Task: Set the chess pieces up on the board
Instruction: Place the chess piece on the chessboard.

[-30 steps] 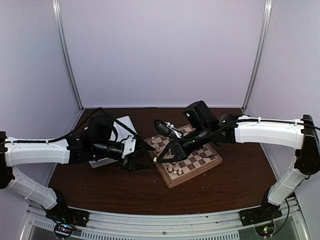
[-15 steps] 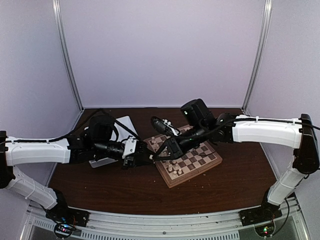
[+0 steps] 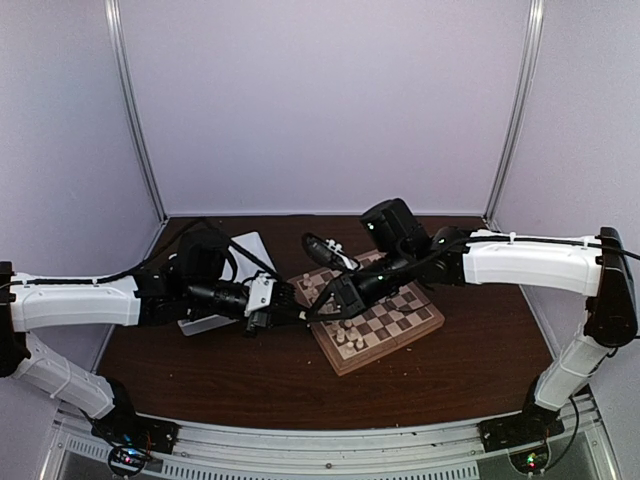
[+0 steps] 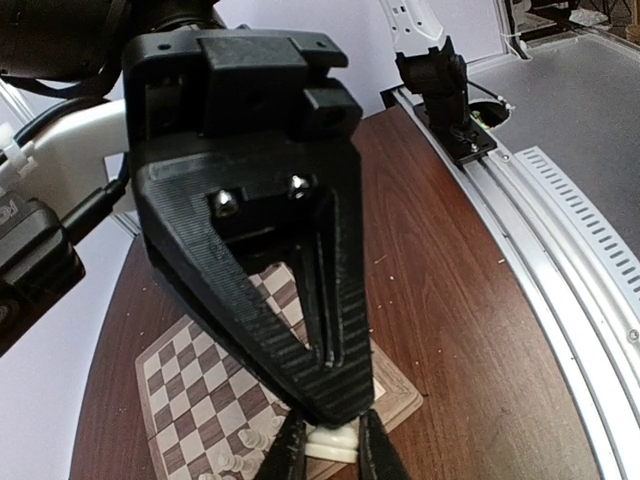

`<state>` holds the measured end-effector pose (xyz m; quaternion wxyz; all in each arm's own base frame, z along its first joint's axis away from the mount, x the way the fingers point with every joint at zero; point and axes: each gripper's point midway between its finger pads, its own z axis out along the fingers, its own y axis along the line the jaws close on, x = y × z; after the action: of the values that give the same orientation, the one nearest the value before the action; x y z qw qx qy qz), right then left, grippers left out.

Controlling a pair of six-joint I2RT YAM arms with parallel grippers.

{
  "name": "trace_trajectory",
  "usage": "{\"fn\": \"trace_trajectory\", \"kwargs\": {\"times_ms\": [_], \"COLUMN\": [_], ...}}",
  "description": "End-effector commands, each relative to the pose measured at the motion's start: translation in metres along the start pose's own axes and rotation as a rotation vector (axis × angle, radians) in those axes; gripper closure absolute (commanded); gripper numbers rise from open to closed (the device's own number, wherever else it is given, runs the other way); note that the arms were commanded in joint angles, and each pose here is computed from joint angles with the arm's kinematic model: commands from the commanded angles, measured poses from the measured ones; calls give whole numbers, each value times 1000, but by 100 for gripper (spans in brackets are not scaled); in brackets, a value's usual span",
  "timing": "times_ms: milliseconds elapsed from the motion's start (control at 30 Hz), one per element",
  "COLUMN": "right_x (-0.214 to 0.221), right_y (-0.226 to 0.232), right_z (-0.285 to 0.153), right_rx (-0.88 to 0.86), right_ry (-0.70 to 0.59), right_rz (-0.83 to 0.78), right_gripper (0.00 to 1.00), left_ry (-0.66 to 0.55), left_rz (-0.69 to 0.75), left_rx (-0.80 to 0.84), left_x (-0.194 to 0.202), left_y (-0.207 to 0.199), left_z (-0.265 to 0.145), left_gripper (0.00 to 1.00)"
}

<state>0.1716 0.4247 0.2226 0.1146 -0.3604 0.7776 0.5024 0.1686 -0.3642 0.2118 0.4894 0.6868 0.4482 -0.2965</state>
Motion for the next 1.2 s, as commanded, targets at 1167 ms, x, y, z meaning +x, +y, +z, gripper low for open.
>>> {"fn": "trace_trajectory", "kwargs": {"times_ms": [1167], "right_x": [-49], "right_y": [16], "right_z": [-48], "right_rx": [21], "right_ry": [-433], "right_rz": [66], "right_gripper": [74], "left_ry": [-228], "left_rz": [-209], "left_rx": [-245], "left_x": [-42], "left_y": [47], "left_z": [-11], "left_gripper": [94]}}
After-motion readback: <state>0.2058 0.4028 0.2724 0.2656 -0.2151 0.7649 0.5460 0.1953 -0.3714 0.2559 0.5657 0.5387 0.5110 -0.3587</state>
